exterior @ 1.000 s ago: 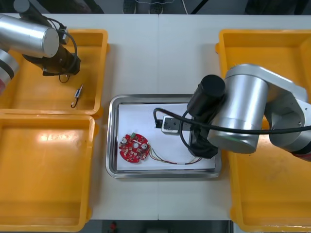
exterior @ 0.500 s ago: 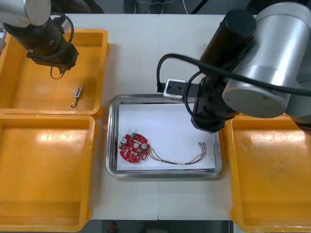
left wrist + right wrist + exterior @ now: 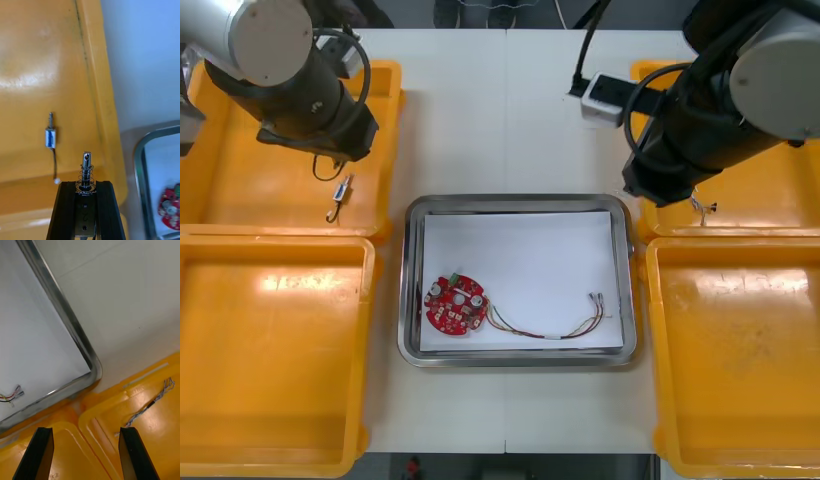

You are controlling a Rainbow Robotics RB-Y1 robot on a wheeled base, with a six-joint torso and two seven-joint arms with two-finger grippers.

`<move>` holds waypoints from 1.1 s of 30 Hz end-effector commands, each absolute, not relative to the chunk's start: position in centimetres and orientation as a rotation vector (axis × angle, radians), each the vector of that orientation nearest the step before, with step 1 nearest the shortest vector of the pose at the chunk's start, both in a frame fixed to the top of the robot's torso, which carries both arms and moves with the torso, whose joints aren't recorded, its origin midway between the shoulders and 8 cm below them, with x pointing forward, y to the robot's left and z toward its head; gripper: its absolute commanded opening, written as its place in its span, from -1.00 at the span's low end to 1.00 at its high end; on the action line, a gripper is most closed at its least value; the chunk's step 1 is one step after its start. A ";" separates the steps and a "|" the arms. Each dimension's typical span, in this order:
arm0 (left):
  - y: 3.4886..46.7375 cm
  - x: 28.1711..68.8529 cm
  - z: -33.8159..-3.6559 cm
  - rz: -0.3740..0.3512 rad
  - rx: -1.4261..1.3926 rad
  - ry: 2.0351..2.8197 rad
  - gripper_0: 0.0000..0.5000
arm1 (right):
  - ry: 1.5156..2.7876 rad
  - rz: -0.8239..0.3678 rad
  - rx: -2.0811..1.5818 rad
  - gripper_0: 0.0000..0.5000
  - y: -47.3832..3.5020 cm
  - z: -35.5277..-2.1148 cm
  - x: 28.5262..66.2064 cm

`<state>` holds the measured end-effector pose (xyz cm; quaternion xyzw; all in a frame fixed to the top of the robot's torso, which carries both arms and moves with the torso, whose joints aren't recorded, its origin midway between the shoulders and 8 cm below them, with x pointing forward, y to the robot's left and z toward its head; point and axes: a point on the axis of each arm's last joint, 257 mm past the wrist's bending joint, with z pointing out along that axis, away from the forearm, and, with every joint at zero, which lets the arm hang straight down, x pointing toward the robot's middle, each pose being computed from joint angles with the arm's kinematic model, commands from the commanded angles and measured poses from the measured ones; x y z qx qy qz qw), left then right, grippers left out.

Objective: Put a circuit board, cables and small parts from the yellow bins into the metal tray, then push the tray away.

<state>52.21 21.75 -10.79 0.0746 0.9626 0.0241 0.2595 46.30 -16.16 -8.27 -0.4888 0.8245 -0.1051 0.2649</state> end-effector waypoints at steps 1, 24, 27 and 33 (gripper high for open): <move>17.7 50.1 -11.9 0.003 0.141 2.618 -0.99 | 2.237 -0.298 -1.151 1.00 -19.8 -3.1 49.1; 10.2 49.0 -22.6 0.005 0.053 2.595 -0.99 | 2.539 -0.327 -0.621 1.00 -31.0 -4.2 53.6; 10.3 49.5 -23.6 0.013 0.050 2.585 -0.99 | 2.583 -0.317 -0.579 1.00 -31.1 -5.6 53.9; 9.7 50.5 -24.9 -0.022 0.022 2.578 -0.93 | 2.621 -0.300 -0.513 1.00 -31.1 -7.5 54.8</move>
